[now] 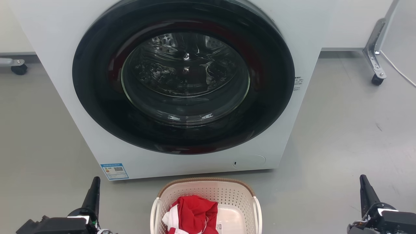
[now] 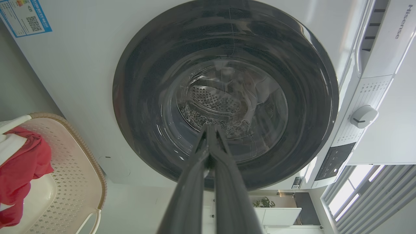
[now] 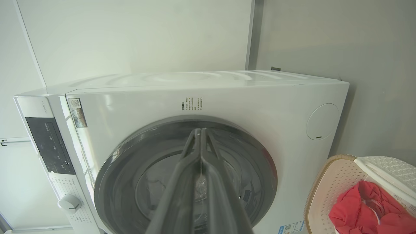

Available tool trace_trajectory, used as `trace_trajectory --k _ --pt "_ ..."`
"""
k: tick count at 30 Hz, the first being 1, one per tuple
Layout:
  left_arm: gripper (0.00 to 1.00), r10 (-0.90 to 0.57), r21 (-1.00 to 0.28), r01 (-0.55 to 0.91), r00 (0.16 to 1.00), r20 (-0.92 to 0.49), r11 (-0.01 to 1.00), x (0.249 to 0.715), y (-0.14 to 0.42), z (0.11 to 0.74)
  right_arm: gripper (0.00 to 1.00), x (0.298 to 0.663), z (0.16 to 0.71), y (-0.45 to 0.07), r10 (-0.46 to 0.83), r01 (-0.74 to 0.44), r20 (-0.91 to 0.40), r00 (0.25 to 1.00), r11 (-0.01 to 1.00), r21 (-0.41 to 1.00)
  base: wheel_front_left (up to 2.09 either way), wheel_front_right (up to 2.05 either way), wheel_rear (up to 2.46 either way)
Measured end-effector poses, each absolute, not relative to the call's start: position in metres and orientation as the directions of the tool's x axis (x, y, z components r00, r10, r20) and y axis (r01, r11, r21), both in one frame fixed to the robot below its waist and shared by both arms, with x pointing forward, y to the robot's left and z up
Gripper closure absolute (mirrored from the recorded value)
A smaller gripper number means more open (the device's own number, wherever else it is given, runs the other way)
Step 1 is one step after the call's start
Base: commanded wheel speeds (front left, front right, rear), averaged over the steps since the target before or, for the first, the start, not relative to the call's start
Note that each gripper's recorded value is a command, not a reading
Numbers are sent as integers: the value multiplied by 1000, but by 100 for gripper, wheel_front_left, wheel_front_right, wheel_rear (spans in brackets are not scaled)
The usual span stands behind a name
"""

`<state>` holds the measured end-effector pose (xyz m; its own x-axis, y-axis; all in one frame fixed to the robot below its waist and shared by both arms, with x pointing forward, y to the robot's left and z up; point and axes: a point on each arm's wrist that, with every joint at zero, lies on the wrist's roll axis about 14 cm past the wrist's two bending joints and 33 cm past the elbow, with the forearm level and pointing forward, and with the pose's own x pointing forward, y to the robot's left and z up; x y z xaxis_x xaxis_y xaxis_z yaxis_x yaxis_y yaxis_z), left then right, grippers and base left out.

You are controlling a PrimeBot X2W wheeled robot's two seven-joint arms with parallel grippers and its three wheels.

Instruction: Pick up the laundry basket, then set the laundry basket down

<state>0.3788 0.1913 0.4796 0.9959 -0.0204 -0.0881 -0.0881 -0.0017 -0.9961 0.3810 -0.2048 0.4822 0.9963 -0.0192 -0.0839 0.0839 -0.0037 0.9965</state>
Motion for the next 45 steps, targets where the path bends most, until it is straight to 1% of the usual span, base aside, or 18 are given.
trace_trajectory --k 45 --pt "100 -21 -996 -89 996 -89 -2 379 191 479 100 381 482 -205 -19 83 -84 996 -4 997 0 0 0"
